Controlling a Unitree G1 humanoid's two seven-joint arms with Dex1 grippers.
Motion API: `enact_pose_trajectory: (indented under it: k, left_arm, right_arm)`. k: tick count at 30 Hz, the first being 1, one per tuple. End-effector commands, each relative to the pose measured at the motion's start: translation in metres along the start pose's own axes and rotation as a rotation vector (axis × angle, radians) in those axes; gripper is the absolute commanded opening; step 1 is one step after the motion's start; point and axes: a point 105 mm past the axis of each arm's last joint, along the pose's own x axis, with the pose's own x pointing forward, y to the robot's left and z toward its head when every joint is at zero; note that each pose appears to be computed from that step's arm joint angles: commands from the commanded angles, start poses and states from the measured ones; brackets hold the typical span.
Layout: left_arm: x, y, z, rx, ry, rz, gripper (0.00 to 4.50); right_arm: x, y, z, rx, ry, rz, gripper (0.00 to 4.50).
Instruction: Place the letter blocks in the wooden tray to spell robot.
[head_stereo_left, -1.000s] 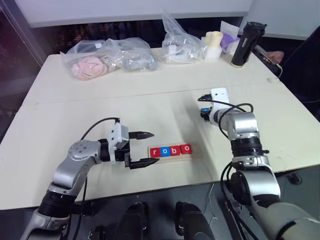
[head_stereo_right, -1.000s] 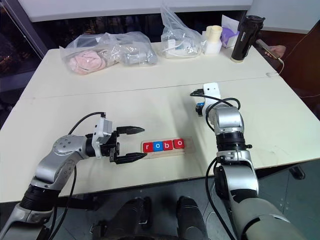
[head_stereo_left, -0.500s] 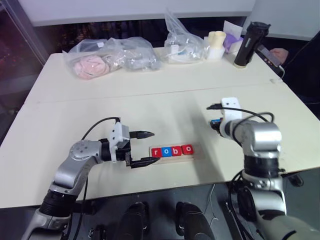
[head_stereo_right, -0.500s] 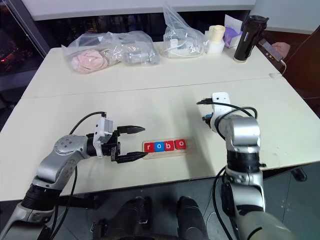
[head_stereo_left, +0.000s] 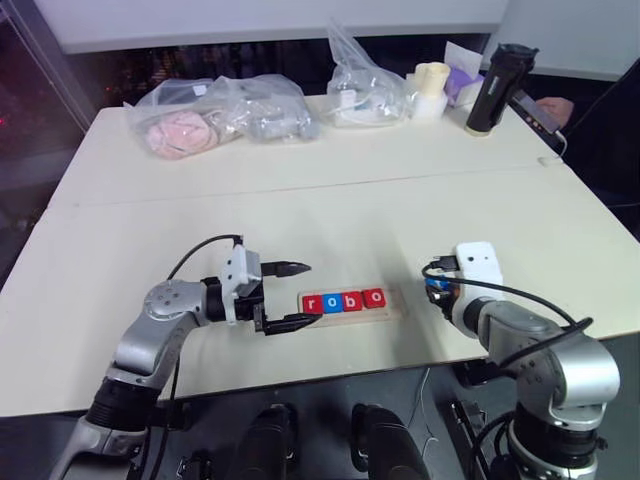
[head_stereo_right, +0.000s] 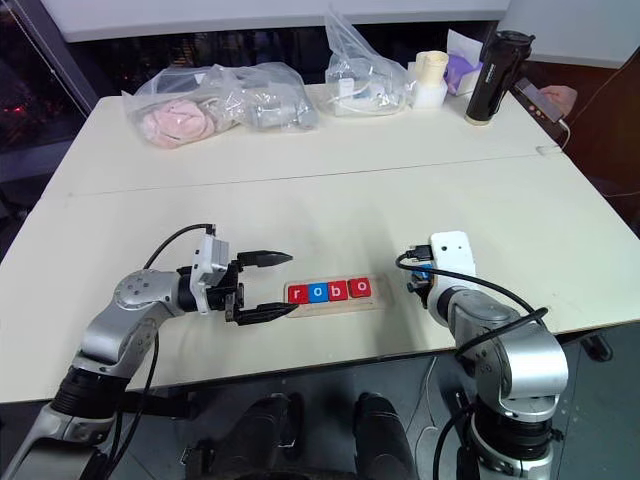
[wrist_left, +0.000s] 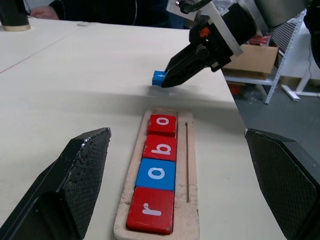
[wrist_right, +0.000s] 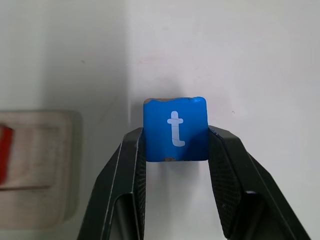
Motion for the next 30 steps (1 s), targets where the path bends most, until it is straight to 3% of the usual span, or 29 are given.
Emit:
enact_pose_trajectory:
  k: [1,3,8,10,15,18,23,30]
  left_arm:
    - [0.002,0.001,0.009,0.046,-0.020,-0.010,4.50]
    - [0.001,0.001,0.009,0.048,-0.019,-0.010,4.50]
    - [0.000,0.001,0.009,0.051,-0.018,-0.005,4.50]
    - [0.000,0.001,0.009,0.052,-0.018,-0.002,4.50]
    - [0.000,0.003,0.010,0.055,-0.017,0.000,4.50]
    - [0.001,0.004,0.010,0.055,-0.019,0.000,4.50]
    - [0.003,0.006,0.012,0.061,-0.023,-0.002,4.50]
    - [0.003,0.005,0.015,0.070,-0.028,-0.012,4.50]
  right_arm:
    - [-0.004,0.000,0.000,-0.006,-0.004,0.008,1.14]
    - [-0.004,0.000,-0.001,-0.008,0.002,0.011,1.14]
    - [-0.005,0.002,0.001,-0.029,0.007,0.047,3.63]
    - [-0.007,0.002,0.006,-0.058,0.001,0.074,4.43]
    - [-0.029,0.020,0.031,-0.344,0.000,0.326,4.43]
    - [-0.034,0.011,0.038,-0.465,-0.006,0.403,4.43]
    - [-0.034,-0.004,0.024,-0.885,-0.094,0.618,4.43]
    - [-0.007,-0.037,0.030,-0.963,-0.128,0.746,4.43]
